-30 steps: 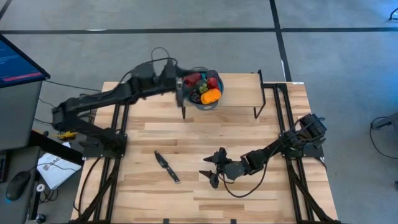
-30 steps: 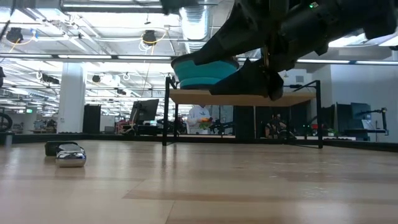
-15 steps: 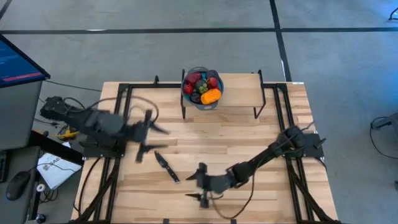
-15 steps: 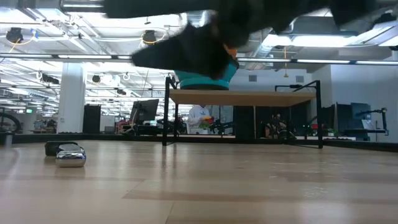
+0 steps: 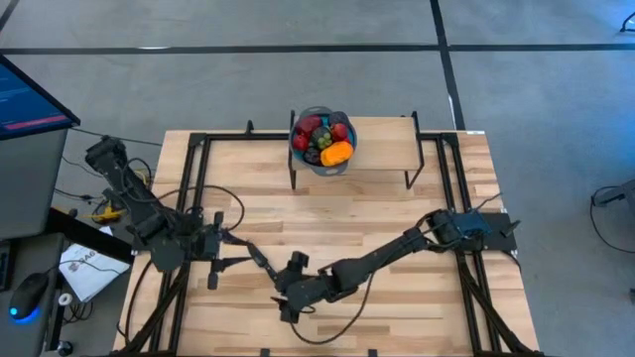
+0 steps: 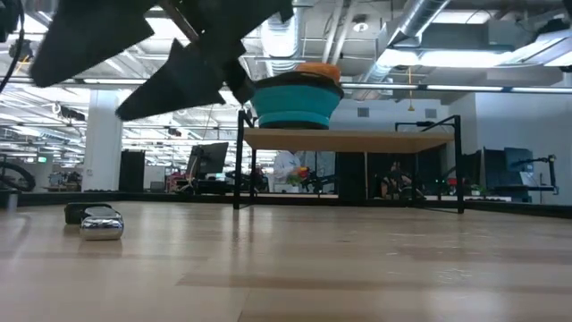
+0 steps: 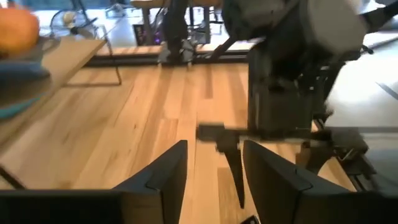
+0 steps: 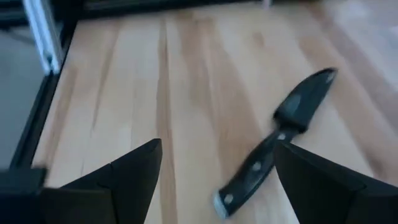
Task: Pick & Place Fruit
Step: Put the black table knife on the shelf to the right of the blue strainer bowl
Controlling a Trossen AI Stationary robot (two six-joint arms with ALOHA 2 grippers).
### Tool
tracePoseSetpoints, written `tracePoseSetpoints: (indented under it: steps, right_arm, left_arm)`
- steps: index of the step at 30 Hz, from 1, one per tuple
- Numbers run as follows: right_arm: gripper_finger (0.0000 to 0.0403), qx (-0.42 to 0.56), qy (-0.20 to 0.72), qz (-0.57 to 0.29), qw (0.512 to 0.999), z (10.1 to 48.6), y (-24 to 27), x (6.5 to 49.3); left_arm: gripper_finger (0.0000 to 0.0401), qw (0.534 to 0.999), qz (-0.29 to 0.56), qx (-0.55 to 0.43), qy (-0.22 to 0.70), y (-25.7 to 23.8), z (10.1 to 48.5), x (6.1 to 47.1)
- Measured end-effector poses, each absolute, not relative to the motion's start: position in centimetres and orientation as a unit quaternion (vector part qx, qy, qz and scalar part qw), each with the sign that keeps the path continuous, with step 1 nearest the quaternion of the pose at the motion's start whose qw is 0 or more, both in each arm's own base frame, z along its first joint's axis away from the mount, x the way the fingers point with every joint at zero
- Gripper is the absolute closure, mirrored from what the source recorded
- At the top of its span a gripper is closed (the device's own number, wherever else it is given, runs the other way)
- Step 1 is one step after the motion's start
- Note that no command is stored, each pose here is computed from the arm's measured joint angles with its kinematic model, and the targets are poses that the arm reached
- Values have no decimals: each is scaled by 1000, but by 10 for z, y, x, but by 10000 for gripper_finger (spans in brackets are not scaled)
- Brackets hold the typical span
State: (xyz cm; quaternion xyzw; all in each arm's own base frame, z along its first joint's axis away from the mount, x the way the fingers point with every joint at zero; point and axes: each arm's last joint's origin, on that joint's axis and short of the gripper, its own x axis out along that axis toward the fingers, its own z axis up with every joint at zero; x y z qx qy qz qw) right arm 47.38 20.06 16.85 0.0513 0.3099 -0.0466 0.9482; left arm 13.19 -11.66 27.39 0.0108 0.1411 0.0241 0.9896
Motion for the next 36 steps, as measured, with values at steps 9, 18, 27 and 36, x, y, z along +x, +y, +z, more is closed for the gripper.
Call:
tracePoseSetpoints:
  steps: [9,18,27,36]
  right_arm:
    - [101,89,236,-117,961,167,172,495]
    - [101,115,223,-124,960,118,174,506]
    - [101,138,242,-135,951,104,160,510]
    - [116,120,278,-146,942,95,156,507]
  left_arm:
    - [268,989,53,-44,133,-117,238,128]
    - [279,989,53,-56,127,-117,236,128]
    - [281,989,52,-57,126,-117,237,128]
    - [283,989,52,-60,124,-117,237,128]
